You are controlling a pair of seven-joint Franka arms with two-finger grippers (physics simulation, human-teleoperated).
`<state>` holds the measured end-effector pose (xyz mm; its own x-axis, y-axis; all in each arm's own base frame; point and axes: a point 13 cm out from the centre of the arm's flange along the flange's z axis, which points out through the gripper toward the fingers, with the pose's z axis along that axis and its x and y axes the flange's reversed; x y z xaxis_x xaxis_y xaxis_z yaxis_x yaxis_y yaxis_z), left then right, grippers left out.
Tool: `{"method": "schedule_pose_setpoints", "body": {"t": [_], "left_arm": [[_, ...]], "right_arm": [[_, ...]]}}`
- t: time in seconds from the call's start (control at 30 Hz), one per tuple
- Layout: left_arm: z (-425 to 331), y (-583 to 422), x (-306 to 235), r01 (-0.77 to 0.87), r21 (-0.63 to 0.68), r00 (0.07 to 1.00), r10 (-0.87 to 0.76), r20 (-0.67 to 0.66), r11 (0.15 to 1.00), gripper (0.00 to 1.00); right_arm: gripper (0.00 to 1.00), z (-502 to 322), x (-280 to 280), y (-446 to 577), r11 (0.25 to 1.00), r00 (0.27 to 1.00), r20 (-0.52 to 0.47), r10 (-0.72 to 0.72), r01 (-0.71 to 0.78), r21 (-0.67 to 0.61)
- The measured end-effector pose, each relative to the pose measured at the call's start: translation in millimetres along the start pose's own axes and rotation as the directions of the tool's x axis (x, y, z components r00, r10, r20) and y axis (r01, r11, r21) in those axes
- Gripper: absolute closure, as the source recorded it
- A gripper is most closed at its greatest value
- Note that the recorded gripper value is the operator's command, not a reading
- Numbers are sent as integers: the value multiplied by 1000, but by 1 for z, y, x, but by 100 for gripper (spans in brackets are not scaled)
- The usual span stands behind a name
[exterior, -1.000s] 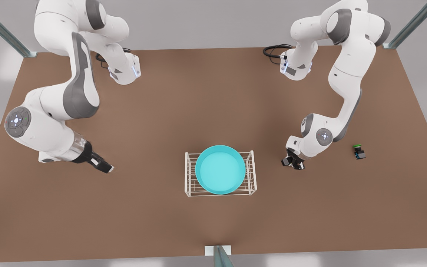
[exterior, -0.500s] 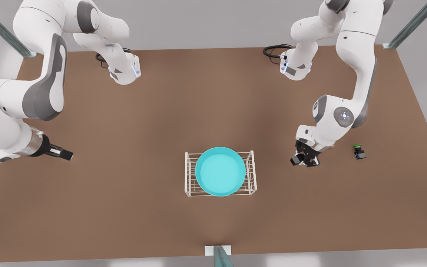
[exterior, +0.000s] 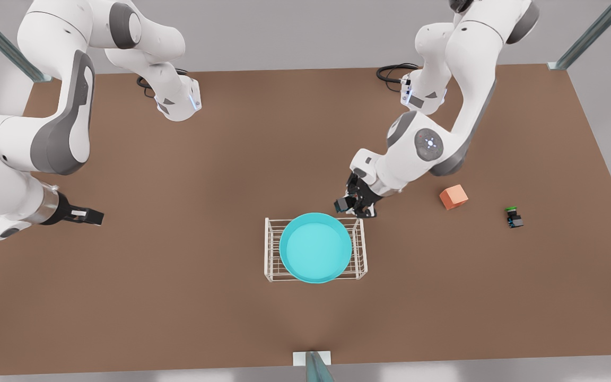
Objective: Place the plate on the shelf with right arm and place the red button switch in the plate with left arm
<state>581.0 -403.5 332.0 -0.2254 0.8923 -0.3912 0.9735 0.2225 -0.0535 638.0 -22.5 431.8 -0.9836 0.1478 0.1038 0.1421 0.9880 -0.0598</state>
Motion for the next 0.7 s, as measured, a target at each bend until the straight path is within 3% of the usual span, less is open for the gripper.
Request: {"method": "schedule_pose_setpoints", "body": {"t": [0.27, 0.57, 0.6, 0.7], "left_arm": [[25, 32, -60, 79, -52, 997, -78, 28, 996, 79], [43, 45, -83, 172, -93, 985, -169, 35, 981, 79], [45, 43, -84, 181, -90, 983, -178, 33, 979, 0], [47, 40, -84, 203, -72, 979, -201, 34, 976, 0]], "right_arm": [[0, 1, -3, 2, 999, 999, 8, -52, 52, -1], [0, 4, -7, -4, 997, 997, 11, -78, 78, 2], [0, 6, -9, -4, 997, 997, 15, -82, 82, 3], [0, 9, -14, -1, 995, 995, 24, -95, 95, 5]]}}
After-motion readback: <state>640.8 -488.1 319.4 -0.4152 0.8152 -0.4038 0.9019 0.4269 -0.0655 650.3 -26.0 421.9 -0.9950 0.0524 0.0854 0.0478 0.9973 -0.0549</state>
